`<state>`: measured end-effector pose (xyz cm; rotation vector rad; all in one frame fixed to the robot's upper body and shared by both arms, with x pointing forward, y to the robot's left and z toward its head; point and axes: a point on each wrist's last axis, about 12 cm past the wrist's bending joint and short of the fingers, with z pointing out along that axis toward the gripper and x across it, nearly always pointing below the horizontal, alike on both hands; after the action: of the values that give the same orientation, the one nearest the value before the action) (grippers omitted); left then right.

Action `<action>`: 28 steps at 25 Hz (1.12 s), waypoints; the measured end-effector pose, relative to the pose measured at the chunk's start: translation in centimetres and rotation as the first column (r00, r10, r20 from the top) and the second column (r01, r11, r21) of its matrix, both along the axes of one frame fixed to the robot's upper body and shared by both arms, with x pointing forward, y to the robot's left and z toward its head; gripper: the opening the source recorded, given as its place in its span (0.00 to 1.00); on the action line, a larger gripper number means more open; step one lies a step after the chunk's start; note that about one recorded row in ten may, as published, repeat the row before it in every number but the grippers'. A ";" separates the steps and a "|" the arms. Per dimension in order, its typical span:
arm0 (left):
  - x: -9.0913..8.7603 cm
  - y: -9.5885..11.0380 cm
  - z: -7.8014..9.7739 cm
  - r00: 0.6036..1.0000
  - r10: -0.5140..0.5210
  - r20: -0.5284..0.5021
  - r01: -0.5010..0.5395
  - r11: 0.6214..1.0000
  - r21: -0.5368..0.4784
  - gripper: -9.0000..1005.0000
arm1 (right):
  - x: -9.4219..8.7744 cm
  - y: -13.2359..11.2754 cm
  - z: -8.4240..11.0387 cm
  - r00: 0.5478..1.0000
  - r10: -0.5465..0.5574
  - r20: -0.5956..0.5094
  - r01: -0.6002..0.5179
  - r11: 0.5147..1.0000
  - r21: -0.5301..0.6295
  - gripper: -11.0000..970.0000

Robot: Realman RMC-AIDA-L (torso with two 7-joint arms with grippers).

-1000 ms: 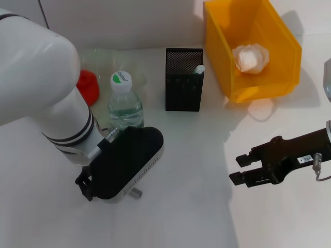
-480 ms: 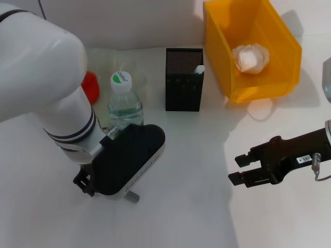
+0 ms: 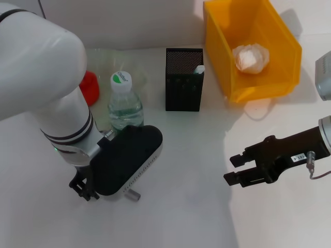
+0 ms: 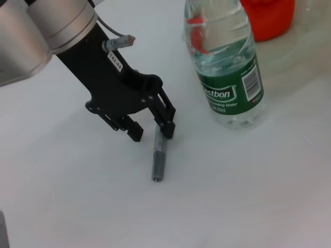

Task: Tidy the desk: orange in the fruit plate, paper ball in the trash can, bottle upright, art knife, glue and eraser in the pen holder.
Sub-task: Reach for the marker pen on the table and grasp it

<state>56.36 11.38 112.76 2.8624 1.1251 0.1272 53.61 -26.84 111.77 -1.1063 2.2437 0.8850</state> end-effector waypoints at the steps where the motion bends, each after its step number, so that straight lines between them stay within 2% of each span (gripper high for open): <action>1: 0.0 0.0 0.0 1.000 0.002 0.003 -0.002 1.000 -0.003 0.51 | 0.1 0.0 0.0 1.000 0.002 -0.001 -0.002 1.000 -0.001 0.57; 22: 0.3 0.0 -0.3 1.000 0.010 0.021 -0.010 1.000 -0.018 0.39 | 0.2 0.5 -0.1 1.000 0.027 0.003 -0.027 0.999 -0.017 0.57; 28: 0.3 0.0 -0.3 1.000 0.012 0.024 -0.011 1.000 -0.019 0.39 | 0.1 0.5 -0.1 0.999 0.032 0.001 -0.032 0.999 -0.017 0.57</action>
<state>56.70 11.39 112.41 2.8304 1.1325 0.1506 53.75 -26.34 111.69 -1.1534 2.2421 0.8798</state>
